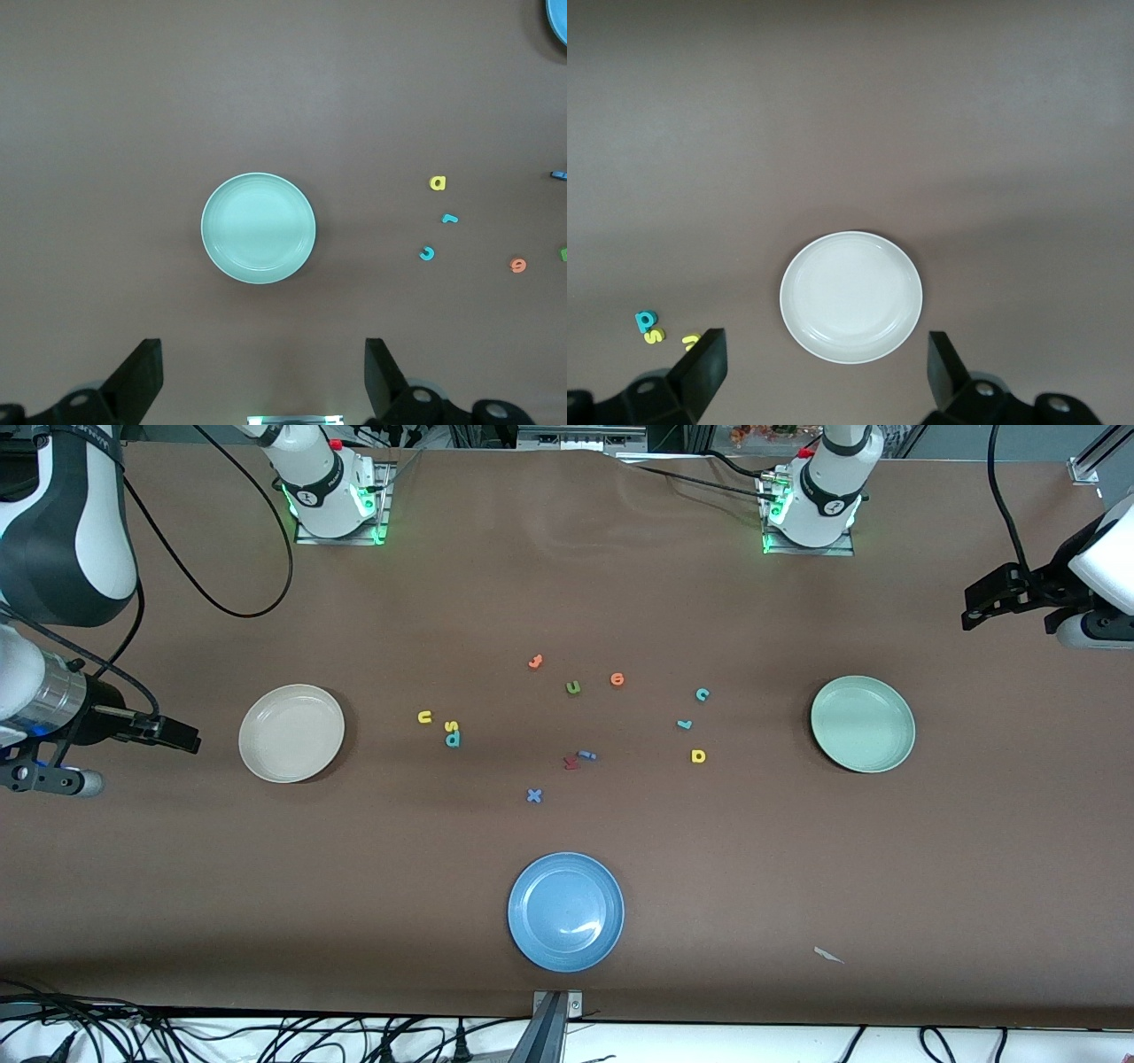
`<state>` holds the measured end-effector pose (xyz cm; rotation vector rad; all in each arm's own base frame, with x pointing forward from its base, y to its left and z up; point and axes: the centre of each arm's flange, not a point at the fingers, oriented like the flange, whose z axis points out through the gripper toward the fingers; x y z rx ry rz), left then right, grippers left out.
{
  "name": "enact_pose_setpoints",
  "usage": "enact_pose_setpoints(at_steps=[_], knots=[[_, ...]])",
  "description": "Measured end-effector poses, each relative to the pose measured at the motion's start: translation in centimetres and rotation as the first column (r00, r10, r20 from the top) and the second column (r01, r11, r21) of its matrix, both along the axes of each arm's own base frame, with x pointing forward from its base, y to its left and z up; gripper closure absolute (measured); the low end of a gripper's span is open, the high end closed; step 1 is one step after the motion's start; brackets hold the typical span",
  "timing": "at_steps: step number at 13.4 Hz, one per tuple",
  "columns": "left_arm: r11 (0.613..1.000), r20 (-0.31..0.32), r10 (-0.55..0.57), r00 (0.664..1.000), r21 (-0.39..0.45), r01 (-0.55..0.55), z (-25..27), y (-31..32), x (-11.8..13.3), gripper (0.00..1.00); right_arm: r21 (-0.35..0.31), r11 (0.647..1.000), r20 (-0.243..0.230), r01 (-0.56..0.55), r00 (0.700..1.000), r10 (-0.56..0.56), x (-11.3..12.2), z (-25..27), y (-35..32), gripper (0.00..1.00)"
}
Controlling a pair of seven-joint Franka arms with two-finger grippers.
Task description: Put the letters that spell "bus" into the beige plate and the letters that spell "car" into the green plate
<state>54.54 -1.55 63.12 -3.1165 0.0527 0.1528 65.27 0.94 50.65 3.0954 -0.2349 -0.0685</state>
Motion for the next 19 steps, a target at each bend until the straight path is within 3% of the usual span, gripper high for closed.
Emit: enact_pose_setpoints(at_steps=[19], knots=[[1.000,0.001,0.020,1.000,0.002,-0.020,0.00,-0.10,0.00,0.00,0.000,1.000,0.000,0.000,1.000,0.000,0.00,0.00,0.00,0.00]])
